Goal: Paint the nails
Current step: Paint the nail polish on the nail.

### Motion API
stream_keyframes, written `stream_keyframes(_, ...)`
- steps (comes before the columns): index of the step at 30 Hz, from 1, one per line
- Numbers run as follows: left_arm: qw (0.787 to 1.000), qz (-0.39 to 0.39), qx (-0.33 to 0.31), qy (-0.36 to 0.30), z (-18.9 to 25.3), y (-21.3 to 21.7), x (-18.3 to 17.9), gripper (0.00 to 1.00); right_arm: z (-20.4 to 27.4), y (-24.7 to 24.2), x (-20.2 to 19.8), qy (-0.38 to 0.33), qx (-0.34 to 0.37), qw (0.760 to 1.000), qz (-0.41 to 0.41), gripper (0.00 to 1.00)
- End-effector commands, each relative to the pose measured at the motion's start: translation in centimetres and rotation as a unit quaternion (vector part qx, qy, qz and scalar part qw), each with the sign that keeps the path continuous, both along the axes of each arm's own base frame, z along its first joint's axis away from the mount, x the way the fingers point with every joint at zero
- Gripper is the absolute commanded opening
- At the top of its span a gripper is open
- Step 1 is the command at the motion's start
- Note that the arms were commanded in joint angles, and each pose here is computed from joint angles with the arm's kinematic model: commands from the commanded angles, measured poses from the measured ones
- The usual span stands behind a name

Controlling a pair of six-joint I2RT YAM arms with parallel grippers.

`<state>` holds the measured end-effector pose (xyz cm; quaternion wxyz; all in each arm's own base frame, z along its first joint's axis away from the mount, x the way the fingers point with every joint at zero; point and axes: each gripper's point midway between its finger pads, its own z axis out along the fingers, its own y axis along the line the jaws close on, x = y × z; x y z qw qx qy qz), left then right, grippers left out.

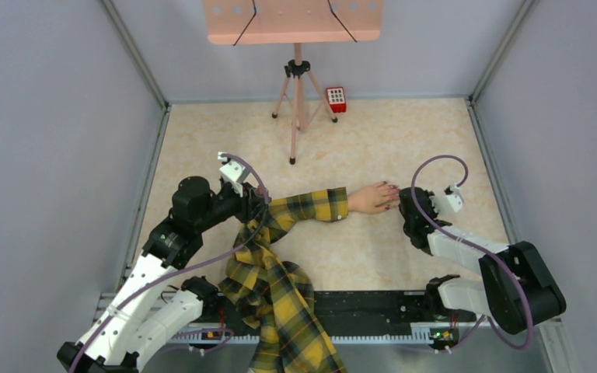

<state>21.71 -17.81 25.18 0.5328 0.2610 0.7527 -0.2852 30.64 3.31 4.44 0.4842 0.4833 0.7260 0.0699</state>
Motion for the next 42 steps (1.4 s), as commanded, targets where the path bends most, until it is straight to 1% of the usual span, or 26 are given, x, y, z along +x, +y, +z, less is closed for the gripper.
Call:
stream_keyframes(1,0.999,0.002,-0.018,-0.036,2.4,0.0,0.2,0.0,2.5,0.5,1.9,-0.042,0.004,0.999,-0.007,0.0)
stream_keyframes(11,0.999,0.003,-0.018,-0.037,2.4,0.0,0.2,0.0,2.7,1.6,2.8,-0.049,0.019,0.999,0.009,0.0)
stream_keyframes(25,0.999,0.001,-0.018,-0.035,2.3,-0.1,0.2,0.0,2.7,2.0,2.8,-0.049,0.027,0.998,0.02,0.0)
stream_keyframes(42,0.999,-0.001,-0.021,-0.036,2.5,-0.1,0.1,0.0,2.1,1.2,0.4,-0.031,0.021,0.999,0.02,0.0)
